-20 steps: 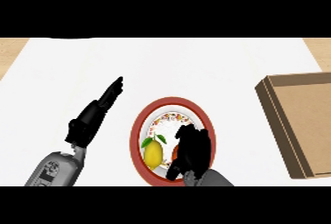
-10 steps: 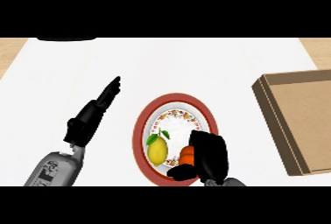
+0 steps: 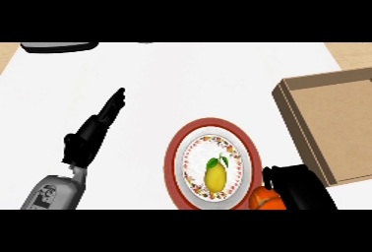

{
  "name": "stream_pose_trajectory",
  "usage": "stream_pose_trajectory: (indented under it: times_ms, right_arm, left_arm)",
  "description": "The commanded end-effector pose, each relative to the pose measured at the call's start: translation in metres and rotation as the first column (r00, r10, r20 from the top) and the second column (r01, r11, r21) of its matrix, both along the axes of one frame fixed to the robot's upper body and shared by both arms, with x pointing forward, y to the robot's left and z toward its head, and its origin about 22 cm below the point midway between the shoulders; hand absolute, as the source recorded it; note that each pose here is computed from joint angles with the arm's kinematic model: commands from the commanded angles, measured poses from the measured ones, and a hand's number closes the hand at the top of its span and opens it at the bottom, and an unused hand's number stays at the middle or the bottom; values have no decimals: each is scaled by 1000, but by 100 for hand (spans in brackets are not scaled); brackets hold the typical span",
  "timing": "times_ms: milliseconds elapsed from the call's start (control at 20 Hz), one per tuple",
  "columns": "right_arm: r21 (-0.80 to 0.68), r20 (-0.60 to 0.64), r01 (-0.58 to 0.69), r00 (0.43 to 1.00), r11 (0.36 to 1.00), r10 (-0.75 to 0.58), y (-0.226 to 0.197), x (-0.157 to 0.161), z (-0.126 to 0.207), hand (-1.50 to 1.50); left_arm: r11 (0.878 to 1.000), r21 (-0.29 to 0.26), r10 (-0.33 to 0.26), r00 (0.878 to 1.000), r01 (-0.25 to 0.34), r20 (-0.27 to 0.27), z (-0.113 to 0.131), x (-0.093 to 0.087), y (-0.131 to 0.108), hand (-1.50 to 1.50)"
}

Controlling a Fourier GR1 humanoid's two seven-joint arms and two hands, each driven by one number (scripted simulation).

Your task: Pick the squash from the plate and place it in the cardboard box

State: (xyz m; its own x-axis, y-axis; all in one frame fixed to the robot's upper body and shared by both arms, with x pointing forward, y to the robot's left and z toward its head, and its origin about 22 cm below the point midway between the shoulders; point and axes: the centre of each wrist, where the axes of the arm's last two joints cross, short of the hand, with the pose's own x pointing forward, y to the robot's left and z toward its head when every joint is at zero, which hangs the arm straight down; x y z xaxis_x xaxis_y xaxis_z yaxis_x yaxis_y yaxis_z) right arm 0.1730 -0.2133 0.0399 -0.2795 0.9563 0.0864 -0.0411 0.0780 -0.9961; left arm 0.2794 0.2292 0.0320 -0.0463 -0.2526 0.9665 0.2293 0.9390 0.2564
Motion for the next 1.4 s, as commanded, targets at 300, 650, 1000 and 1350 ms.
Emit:
stream_pose_trajectory:
  times_ms: [300, 650, 1000, 1350]
  right_arm:
    - [132, 136, -233, 967, 964, 215, -58, -44, 77, 150]
    - [293, 238, -182, 965, 939, 113, -65, -44, 114, 150]
    - [330, 263, -81, 965, 941, -9, -91, -26, 137, 150]
    - [389, 282, -12, 954, 921, -106, -130, 5, 177, 150]
  left_arm:
    - [999, 5, 49, 999, -50, 2, -4, -10, 13, 0]
    - [999, -7, 48, 999, -47, 13, -3, -14, 5, 0]
    - [999, 3, 42, 999, -42, 4, 3, -13, 3, 0]
    - [1000, -2, 11, 1000, -11, 10, -11, -18, 0, 0]
